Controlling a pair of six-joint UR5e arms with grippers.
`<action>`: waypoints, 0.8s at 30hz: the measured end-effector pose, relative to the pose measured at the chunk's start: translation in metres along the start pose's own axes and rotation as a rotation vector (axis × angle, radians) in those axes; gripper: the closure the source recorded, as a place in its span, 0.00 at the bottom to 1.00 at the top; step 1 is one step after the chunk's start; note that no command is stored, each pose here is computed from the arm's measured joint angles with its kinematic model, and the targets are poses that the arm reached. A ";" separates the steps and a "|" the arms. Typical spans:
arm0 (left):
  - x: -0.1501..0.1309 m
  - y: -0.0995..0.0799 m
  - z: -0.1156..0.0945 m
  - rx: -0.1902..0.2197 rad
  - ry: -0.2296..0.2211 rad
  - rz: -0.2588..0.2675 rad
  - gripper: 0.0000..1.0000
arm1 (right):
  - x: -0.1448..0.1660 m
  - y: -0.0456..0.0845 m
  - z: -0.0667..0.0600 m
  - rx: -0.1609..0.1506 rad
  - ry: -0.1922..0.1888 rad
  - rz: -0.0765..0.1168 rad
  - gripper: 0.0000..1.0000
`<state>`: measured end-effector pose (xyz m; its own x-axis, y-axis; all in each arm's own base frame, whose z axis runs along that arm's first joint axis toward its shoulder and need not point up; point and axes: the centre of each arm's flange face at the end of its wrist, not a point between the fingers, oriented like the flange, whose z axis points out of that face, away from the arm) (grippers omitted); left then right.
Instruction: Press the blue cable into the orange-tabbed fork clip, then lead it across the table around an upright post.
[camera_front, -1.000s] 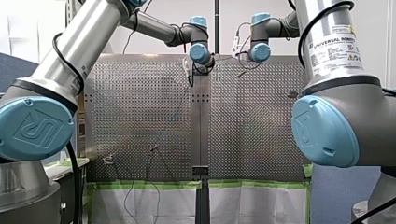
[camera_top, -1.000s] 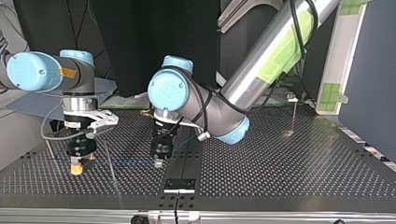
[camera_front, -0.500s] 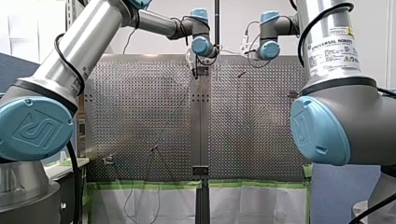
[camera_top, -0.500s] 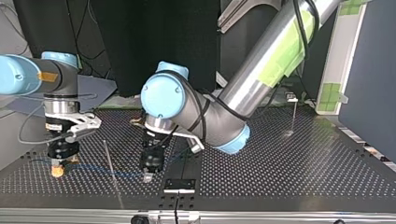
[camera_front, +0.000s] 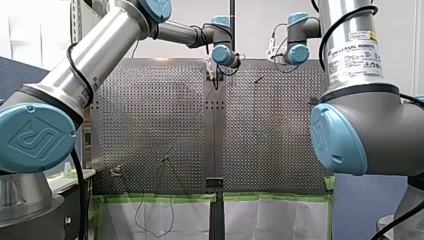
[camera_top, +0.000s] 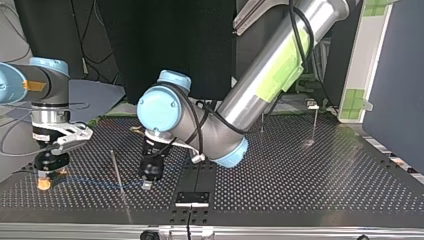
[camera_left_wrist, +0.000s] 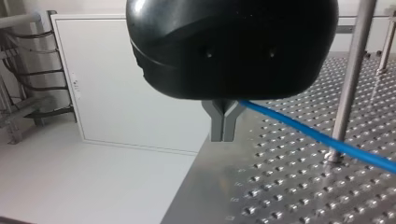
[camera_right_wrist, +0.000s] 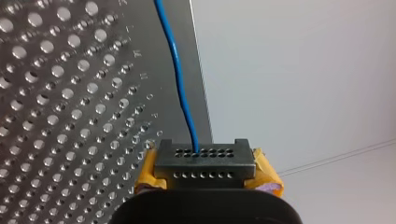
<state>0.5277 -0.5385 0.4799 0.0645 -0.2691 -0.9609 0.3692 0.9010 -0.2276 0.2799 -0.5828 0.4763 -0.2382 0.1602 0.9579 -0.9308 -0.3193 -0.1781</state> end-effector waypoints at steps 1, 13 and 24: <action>0.001 -0.001 0.000 0.001 0.001 0.000 1.00 | 0.000 0.002 0.000 -0.001 0.000 -0.001 1.00; 0.028 0.000 0.004 -0.001 0.032 0.010 1.00 | -0.016 0.026 0.008 -0.013 -0.026 -0.004 1.00; 0.070 0.003 0.010 -0.008 0.076 0.023 1.00 | -0.040 0.037 0.014 -0.015 -0.058 -0.002 1.00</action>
<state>0.5426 -0.5580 0.4138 0.0027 -0.2219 -0.9751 0.3612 0.9095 -0.2059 0.2587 -0.6145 0.4344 -0.2202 0.1060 0.9697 -0.9354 -0.3049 -0.1791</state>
